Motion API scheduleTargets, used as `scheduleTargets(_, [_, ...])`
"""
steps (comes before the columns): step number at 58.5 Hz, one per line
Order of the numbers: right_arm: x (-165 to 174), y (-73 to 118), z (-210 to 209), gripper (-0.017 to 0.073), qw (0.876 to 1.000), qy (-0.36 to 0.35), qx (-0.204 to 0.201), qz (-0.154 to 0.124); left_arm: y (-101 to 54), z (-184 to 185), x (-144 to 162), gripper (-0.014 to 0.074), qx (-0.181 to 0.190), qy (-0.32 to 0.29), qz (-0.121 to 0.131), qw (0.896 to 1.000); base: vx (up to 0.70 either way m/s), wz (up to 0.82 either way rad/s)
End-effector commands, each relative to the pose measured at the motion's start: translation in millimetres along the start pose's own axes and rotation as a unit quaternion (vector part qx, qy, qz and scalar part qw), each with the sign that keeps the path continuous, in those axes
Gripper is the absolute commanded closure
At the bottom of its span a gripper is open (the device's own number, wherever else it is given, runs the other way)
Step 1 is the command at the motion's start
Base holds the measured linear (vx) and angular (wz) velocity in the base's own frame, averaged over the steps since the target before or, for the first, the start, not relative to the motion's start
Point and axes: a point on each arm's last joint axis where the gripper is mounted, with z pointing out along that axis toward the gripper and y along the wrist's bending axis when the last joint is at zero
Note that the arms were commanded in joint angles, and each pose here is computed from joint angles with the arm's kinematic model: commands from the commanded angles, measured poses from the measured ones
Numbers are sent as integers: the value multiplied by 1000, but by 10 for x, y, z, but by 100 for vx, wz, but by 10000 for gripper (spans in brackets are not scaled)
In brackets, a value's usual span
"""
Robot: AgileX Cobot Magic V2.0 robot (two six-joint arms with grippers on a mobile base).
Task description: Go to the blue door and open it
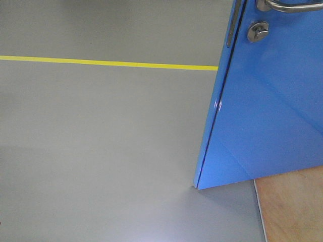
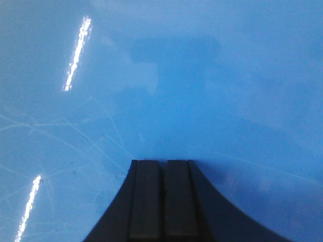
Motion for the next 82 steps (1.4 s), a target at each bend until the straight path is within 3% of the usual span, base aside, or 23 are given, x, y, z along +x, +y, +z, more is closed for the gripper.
scheduleTargets(1, [-15, 348, -146, 547, 999, -9, -41, -2, 2, -41, -168, 521, 1, -62, -5, 998, 26, 4])
scheduleTargets(51, [-15, 348, -146, 547, 999, -9, -41, -3, 2, -41, -168, 521, 1, -62, -5, 998, 29, -3])
scheduleTargets(69, [-6, 209, -58, 547, 1000, -6, -28, 1, 2, -41, -168, 521, 1, -62, -5, 998, 23, -7])
scheduleTargets(82, [9, 6, 62, 547, 1000, -2, -8, 7, 2, -41, -168, 521, 1, -62, -5, 998, 13, -7])
